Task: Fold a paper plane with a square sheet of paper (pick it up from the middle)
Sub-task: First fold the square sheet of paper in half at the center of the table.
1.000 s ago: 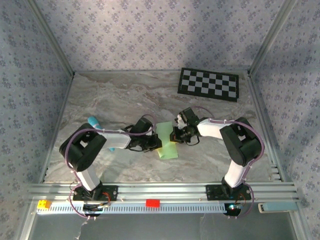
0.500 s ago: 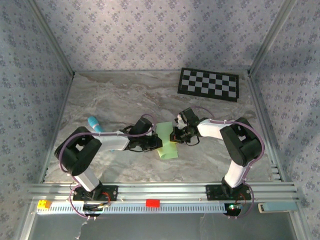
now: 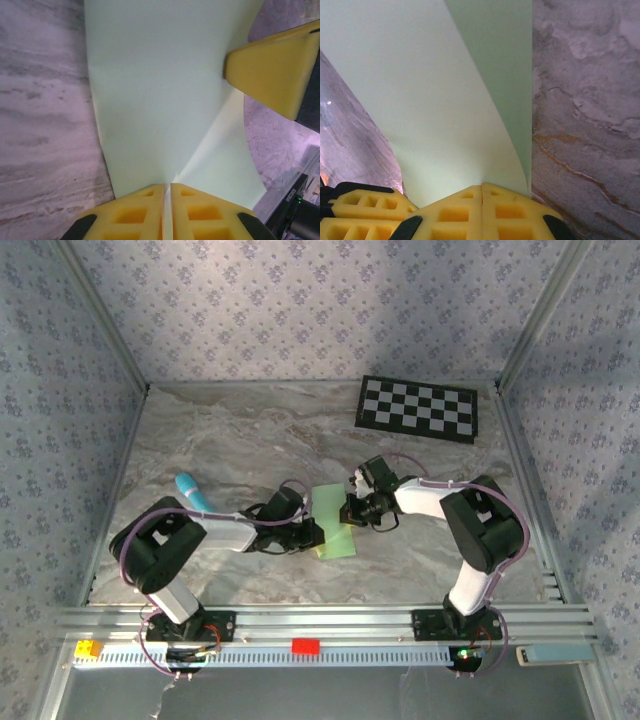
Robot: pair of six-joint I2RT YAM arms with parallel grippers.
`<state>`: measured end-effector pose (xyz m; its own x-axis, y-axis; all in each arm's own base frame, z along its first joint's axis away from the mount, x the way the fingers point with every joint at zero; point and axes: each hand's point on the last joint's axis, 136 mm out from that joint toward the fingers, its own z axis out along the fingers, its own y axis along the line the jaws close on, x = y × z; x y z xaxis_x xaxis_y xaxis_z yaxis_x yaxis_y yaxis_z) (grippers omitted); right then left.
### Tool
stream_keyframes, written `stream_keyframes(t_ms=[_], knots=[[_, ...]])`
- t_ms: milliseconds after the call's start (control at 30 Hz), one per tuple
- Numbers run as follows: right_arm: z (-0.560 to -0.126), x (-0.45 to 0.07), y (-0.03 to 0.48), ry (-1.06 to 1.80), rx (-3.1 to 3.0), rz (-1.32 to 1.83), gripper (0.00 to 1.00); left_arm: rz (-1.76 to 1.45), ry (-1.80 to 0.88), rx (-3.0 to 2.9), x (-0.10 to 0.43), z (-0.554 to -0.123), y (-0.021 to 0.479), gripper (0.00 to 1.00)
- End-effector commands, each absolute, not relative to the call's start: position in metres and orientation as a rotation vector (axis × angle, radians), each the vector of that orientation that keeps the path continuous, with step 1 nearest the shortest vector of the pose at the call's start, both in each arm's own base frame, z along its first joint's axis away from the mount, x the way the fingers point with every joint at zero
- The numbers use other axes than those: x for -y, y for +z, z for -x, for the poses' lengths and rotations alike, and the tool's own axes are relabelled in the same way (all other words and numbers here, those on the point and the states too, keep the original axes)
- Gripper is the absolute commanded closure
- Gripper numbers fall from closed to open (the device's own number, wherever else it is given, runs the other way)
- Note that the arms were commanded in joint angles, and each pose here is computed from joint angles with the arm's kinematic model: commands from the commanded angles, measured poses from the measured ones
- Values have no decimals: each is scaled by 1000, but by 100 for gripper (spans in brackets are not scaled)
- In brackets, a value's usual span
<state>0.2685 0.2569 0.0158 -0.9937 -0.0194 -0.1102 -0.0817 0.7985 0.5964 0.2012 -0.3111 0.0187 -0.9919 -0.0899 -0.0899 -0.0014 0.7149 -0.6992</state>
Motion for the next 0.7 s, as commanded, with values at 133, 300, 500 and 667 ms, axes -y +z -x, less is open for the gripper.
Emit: stream_keyframes(t_ms=[133,300,500,667], knots=[[-232,-211,-37,631,-3105,-32,100,70,-1063,-2839,295,-185,21,86],[-233,-211,-36,632,-3104,-34,100,27,-1181,-2731,310,-195,56,84],[-233,-212,-37,635,-3106,-28,100,-9,-1260,-2729,323,-194,55,84],[-233,-211,-38,630,-3106,-36,100,44,-1227,-2813,317,-184,22,87]])
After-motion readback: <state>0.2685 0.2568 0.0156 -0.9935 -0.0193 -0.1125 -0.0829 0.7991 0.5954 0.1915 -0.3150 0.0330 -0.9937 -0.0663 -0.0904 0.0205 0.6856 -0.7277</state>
